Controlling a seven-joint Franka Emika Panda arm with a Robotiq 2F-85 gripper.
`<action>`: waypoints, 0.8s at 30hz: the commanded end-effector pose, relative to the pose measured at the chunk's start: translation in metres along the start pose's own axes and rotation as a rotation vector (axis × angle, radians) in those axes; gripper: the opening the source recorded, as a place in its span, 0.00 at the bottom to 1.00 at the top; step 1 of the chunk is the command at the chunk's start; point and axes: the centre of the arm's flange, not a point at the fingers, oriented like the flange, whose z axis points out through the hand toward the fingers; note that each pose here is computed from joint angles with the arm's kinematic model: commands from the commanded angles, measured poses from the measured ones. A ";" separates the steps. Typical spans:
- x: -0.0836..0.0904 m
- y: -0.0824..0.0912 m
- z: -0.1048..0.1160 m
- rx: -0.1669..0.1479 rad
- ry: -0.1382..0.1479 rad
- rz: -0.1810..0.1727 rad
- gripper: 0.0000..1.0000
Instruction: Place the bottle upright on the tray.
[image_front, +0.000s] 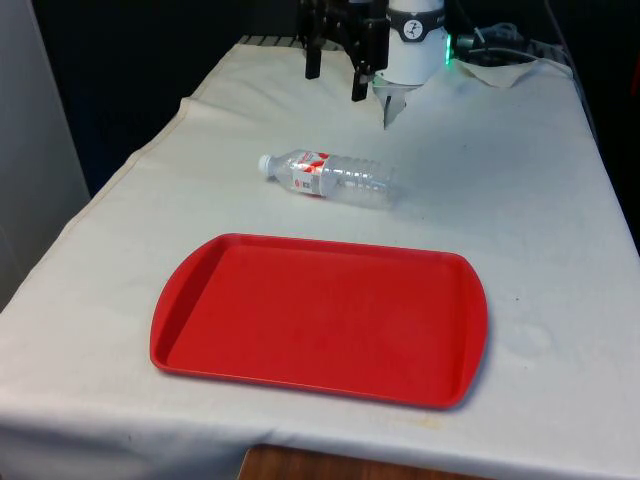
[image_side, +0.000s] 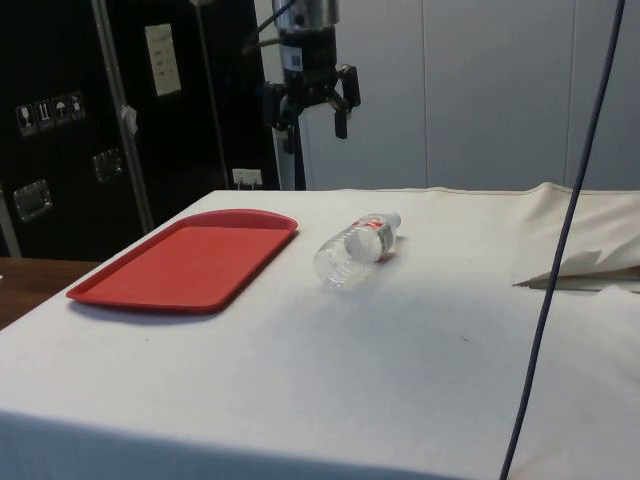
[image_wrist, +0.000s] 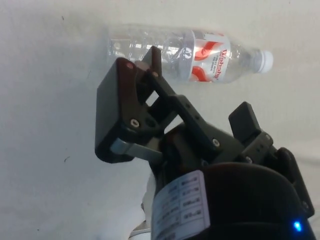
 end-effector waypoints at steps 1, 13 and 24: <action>0.000 0.000 0.000 -0.001 0.001 0.005 1.00; 0.001 0.004 0.002 -0.017 0.012 0.074 1.00; 0.001 0.006 0.003 -0.026 0.016 0.127 1.00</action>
